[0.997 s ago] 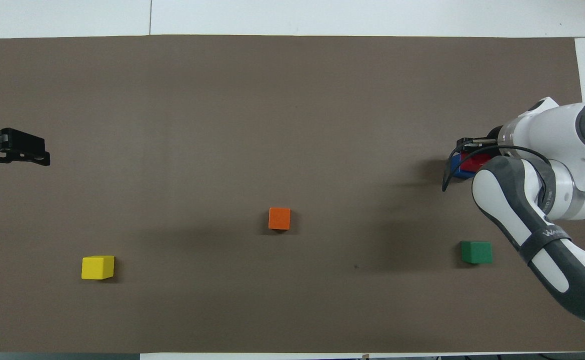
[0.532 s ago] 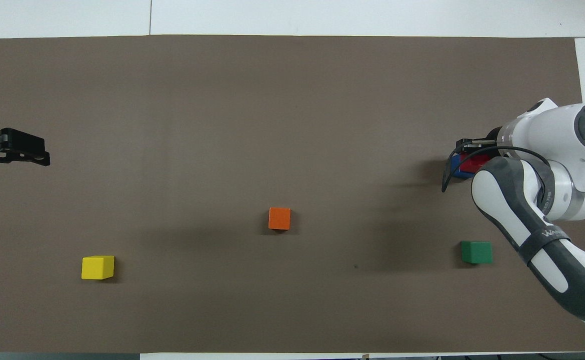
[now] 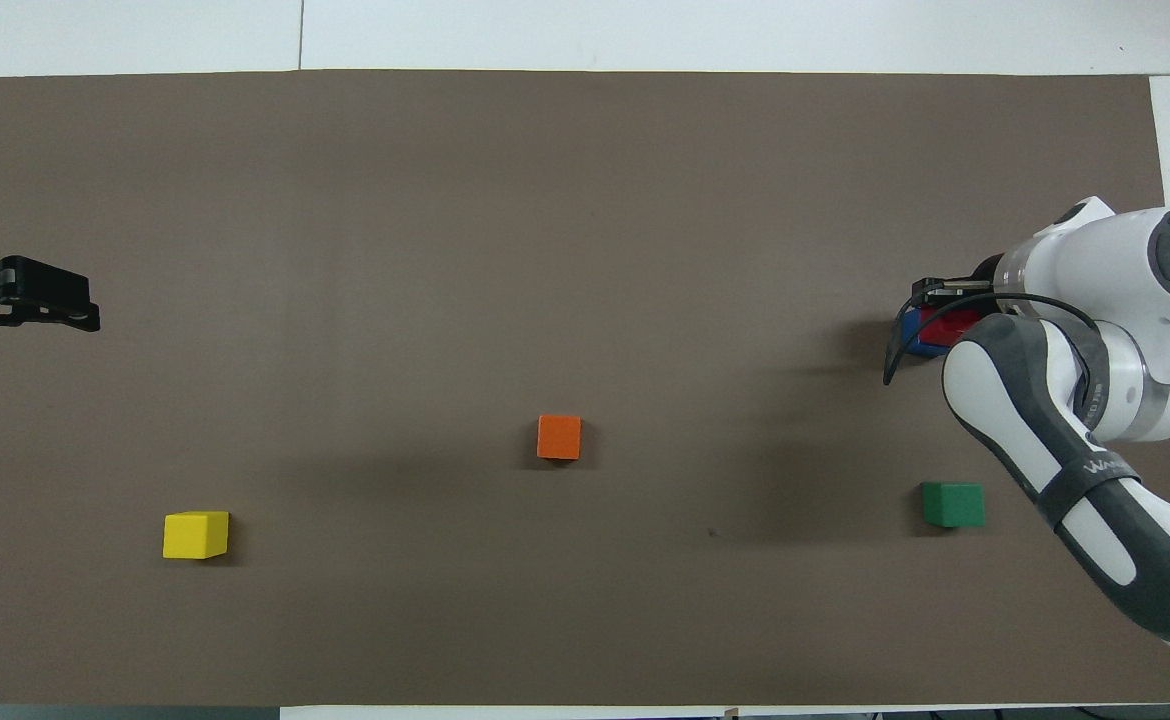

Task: Transfer red block to right arm and stack on blue block
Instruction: 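Lower the red cube onto the blue cube and open the right gripper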

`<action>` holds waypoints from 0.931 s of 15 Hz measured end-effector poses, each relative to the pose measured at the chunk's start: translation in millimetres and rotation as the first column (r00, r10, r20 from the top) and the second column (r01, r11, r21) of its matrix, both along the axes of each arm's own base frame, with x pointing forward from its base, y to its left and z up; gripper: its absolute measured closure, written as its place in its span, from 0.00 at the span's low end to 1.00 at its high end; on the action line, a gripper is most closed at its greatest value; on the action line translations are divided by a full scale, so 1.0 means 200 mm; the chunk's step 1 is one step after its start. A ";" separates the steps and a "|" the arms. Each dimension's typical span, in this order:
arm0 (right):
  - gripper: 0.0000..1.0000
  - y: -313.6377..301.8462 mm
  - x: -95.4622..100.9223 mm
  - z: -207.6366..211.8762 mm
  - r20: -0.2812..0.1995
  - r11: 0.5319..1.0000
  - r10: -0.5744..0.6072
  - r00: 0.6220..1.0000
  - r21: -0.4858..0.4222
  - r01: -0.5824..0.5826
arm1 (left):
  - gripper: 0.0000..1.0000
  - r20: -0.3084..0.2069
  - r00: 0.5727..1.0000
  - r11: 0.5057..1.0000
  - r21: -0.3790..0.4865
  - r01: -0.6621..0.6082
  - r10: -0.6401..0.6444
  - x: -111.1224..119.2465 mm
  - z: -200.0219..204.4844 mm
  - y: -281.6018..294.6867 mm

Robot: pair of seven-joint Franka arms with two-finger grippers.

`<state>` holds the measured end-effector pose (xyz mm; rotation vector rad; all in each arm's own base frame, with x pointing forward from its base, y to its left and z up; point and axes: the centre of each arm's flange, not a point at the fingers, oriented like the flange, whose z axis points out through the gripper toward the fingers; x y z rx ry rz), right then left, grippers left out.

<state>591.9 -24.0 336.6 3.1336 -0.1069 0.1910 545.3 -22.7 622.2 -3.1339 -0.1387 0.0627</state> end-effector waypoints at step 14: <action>0.00 0.01 0.01 0.04 -0.024 1.000 0.004 1.000 0.002 -0.004 | 0.00 0.000 1.000 1.000 0.000 0.003 -0.003 0.00 0.00 -0.01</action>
